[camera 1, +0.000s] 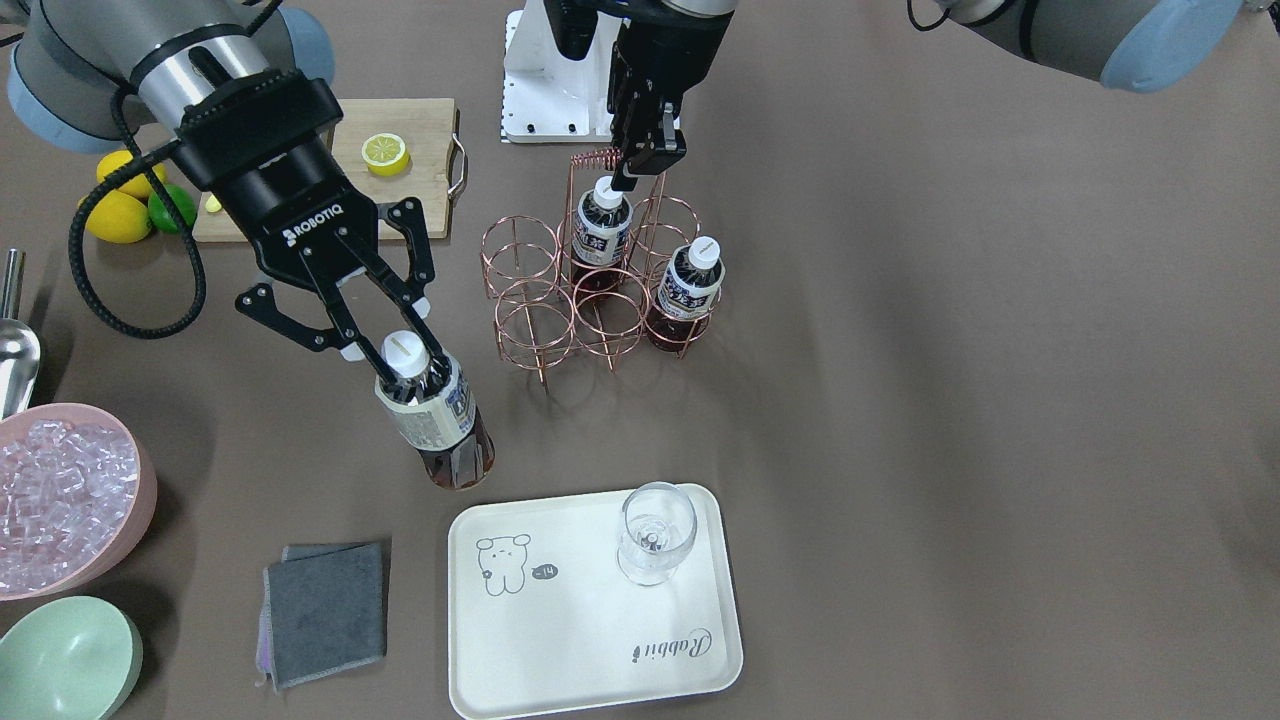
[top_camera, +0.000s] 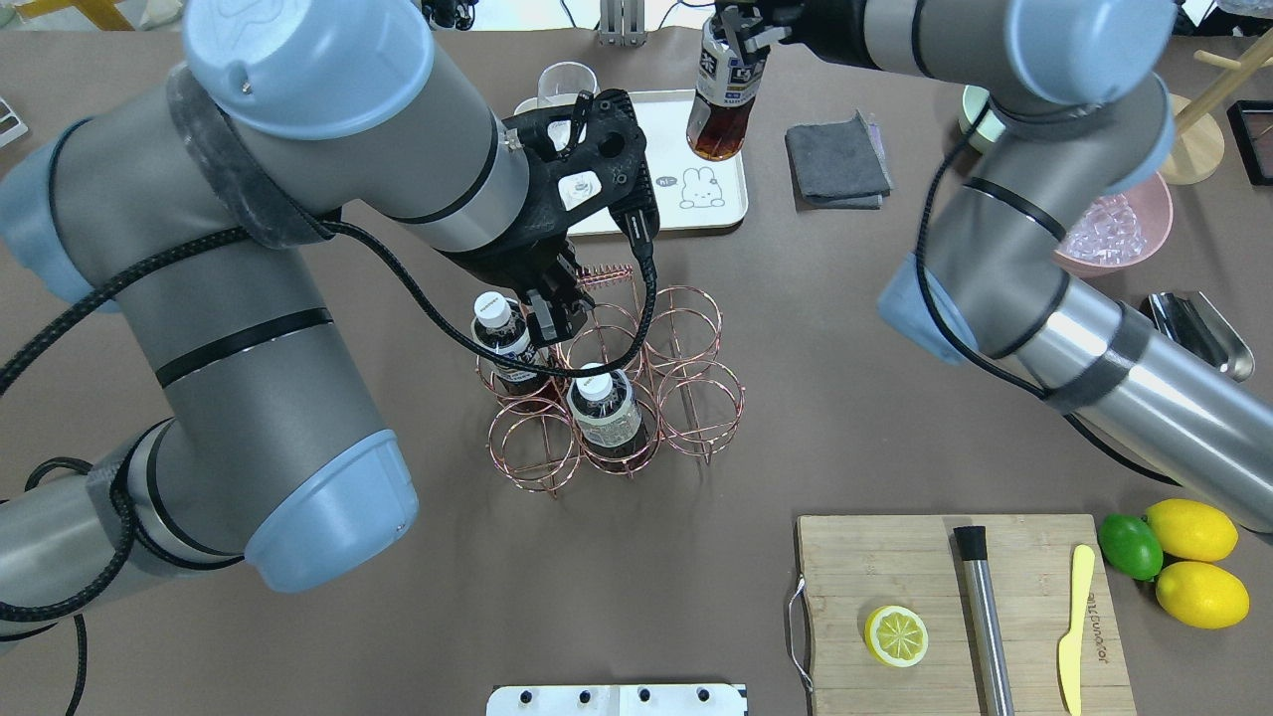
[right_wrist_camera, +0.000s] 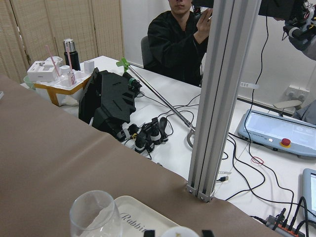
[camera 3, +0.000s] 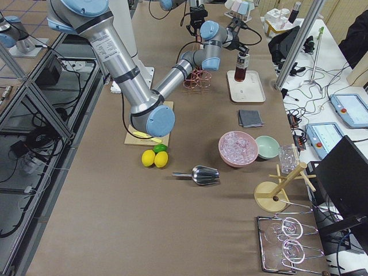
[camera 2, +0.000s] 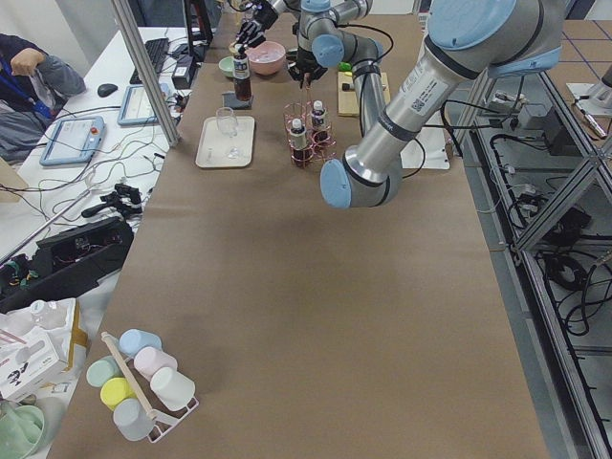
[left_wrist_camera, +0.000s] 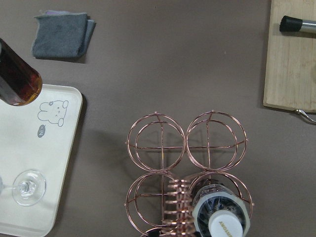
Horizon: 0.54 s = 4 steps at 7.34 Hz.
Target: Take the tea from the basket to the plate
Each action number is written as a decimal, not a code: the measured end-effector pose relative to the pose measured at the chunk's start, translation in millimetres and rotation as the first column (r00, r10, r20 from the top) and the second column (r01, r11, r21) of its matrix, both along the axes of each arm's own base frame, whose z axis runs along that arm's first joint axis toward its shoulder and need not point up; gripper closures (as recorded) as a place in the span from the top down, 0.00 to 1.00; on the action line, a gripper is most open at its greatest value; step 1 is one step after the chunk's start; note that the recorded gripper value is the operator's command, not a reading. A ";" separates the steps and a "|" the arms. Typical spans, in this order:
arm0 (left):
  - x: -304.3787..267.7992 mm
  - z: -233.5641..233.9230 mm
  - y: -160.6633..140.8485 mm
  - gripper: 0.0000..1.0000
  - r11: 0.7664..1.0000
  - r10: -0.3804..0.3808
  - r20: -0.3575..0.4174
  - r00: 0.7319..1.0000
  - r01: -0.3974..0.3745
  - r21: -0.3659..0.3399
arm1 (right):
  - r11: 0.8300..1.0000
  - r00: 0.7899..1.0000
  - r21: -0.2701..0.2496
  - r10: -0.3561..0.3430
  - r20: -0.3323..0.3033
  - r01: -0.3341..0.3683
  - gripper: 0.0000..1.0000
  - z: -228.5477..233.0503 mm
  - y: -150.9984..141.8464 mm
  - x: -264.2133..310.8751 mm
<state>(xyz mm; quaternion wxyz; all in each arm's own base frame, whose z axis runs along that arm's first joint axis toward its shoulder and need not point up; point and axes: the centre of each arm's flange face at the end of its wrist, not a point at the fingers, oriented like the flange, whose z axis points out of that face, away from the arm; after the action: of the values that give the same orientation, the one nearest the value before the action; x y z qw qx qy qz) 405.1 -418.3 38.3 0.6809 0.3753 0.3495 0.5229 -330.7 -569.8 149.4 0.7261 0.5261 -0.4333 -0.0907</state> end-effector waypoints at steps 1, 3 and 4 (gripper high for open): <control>0.1 1.0 -0.1 0.00 1.000 0.000 0.001 1.000 0.000 0.000 | 1.000 1.000 -0.013 0.010 0.005 -0.010 0.00 -1.5 -22.9 -16.8; 0.4 2.3 -0.2 0.00 1.000 0.001 0.002 1.000 -0.001 -0.001 | 0.999 1.000 -0.047 0.018 0.005 -0.018 0.00 0.4 -57.7 -45.0; 0.5 3.0 -0.3 0.00 1.000 0.001 0.004 1.000 -0.001 -0.002 | 0.998 1.000 -0.064 0.018 -0.005 -0.018 0.00 7.3 -67.2 -53.1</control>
<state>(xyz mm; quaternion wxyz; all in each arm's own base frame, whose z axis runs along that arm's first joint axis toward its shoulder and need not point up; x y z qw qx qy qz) 405.6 -418.7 41.3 0.6815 0.3735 0.3489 0.5237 -383.7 -637.1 156.7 0.7443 0.5063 -0.4296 -0.0713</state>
